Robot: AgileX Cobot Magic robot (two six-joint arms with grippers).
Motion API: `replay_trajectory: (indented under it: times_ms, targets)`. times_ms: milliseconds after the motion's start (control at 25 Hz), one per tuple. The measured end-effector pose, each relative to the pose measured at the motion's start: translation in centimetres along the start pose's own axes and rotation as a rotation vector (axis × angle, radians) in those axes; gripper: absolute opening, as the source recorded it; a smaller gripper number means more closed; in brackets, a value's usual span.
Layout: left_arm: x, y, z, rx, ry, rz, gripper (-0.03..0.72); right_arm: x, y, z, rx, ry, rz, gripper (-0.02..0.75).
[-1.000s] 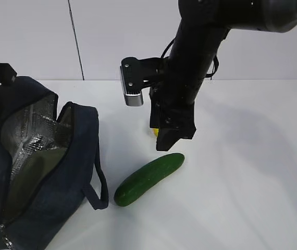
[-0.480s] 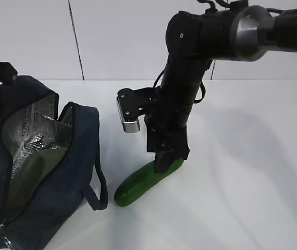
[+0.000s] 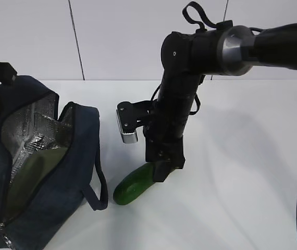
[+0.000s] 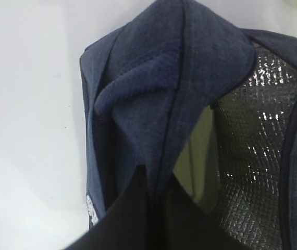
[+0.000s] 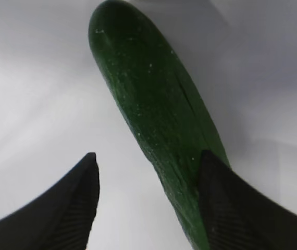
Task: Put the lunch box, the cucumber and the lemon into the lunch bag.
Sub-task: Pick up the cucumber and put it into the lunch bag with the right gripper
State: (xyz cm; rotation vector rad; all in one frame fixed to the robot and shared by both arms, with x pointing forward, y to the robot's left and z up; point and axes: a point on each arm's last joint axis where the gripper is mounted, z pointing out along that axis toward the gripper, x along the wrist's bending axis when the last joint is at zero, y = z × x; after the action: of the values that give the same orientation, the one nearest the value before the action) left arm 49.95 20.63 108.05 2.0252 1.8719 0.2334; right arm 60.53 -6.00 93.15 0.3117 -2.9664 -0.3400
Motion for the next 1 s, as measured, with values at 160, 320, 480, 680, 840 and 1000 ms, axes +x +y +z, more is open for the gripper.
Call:
replay_trajectory:
  times_ms: [160, 320, 480, 680, 840, 1000]
  targets:
    - [0.1, 0.0, 0.0, -0.003, 0.010, 0.007, -0.007, -0.5, 0.0, 0.5, -0.009, -0.016, 0.003, 0.462]
    - [0.1, 0.0, 0.0, -0.003, 0.013, 0.009, -0.007, -0.6, -0.6, 2.4, 0.018, 0.030, 0.010, 0.462]
    - [0.1, 0.0, 0.0, -0.004, 0.015, 0.010, -0.007, -0.6, -1.0, 3.5, 0.044, 0.063, 0.010, 0.462]
    - [0.1, 0.0, -0.1, -0.007, 0.014, 0.010, -0.007, -0.6, -1.1, 3.5, 0.050, 0.062, 0.021, 0.455]
    - [0.1, 0.0, -0.1, -0.007, 0.014, 0.010, -0.007, -0.6, -1.1, 3.4, 0.051, 0.060, 0.024, 0.353]
    - [0.1, 0.1, -0.1, -0.008, 0.014, 0.010, -0.007, -1.1, -0.8, 2.7, 0.047, 0.030, 0.025, 0.313]
